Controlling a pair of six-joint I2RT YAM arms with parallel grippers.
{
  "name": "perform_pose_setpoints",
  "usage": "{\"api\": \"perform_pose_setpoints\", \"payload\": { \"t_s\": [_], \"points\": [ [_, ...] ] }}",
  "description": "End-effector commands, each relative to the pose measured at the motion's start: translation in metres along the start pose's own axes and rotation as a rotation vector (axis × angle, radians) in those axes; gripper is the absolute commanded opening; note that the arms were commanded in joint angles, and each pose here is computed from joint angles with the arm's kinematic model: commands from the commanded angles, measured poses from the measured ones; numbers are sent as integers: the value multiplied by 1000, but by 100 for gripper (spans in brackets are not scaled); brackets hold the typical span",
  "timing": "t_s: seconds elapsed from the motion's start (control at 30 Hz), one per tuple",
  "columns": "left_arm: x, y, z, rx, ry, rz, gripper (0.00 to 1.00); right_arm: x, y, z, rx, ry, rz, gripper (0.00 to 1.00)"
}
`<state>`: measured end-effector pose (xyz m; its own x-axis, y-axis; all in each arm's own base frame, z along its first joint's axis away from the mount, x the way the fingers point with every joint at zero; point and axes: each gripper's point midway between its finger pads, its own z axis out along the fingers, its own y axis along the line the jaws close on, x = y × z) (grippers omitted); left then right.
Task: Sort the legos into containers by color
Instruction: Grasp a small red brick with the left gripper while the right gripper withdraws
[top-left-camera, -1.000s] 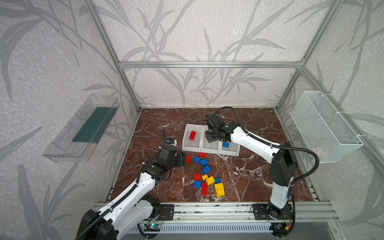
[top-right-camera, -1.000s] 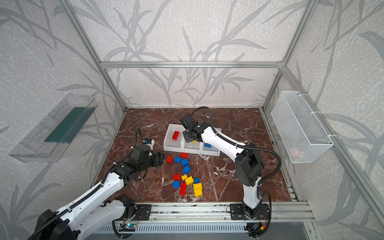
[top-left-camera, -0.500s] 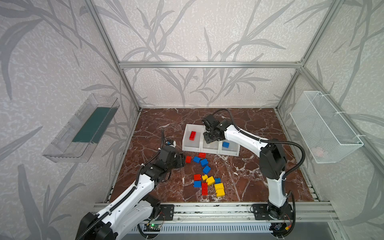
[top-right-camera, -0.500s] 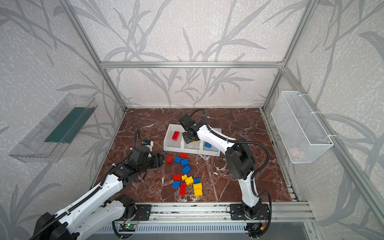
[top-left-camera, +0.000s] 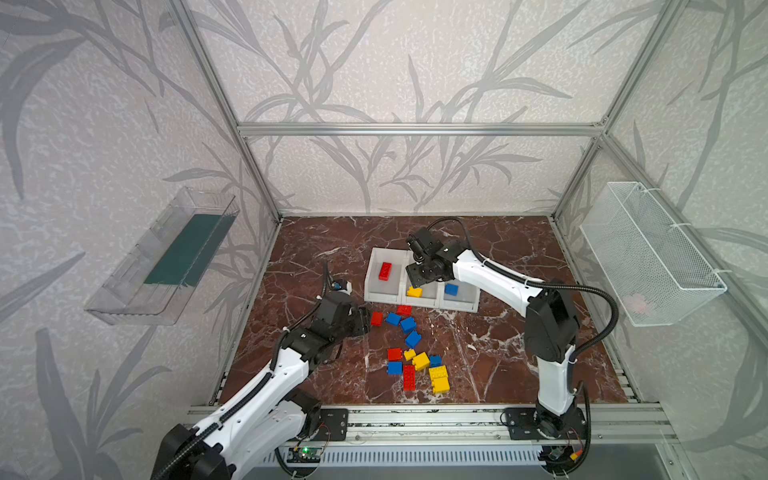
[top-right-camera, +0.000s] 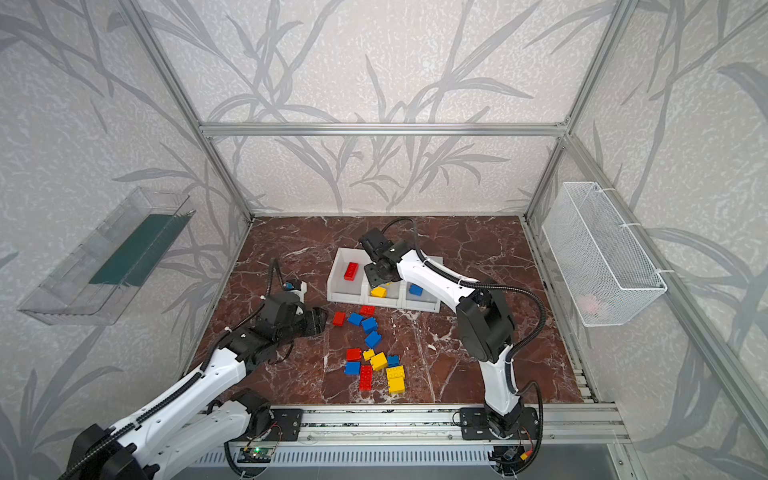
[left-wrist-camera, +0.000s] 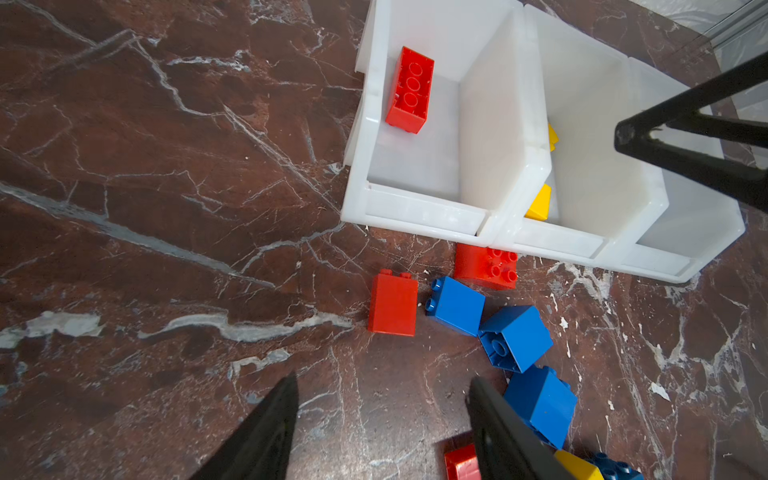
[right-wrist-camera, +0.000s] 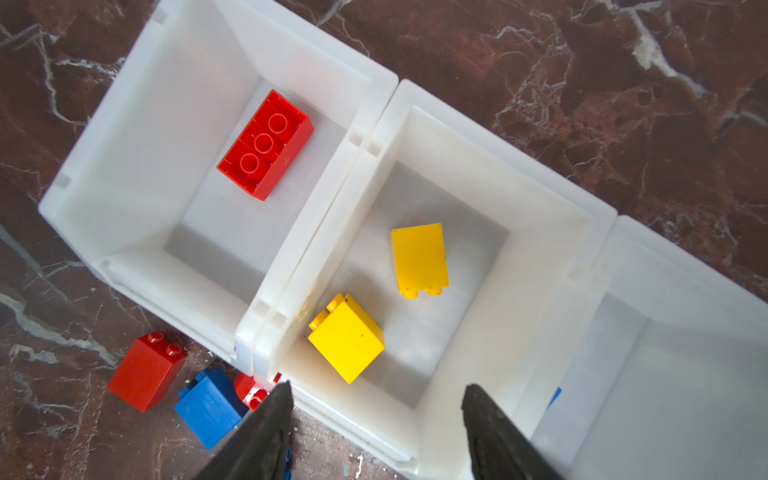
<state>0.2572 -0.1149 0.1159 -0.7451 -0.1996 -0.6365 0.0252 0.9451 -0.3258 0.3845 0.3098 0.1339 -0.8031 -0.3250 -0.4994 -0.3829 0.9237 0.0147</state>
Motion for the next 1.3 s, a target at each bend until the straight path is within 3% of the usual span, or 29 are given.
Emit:
{"api": "perform_pose_setpoints", "payload": {
  "t_s": [0.0,0.43,0.77,1.27],
  "points": [
    [8,4,3,-9,23,-10,67,-5,-4,-28,-20,-42,26,66],
    [22,2,26,-22,129,8,68,71,-32,-81,-51,-66,120,68],
    [28,-5,57,-51,264,113,67,142,-57,-82,-22,-32,297,68],
    [32,-16,93,-69,372,191,60,150,-59,-81,-17,-10,312,68]
  ]
}}
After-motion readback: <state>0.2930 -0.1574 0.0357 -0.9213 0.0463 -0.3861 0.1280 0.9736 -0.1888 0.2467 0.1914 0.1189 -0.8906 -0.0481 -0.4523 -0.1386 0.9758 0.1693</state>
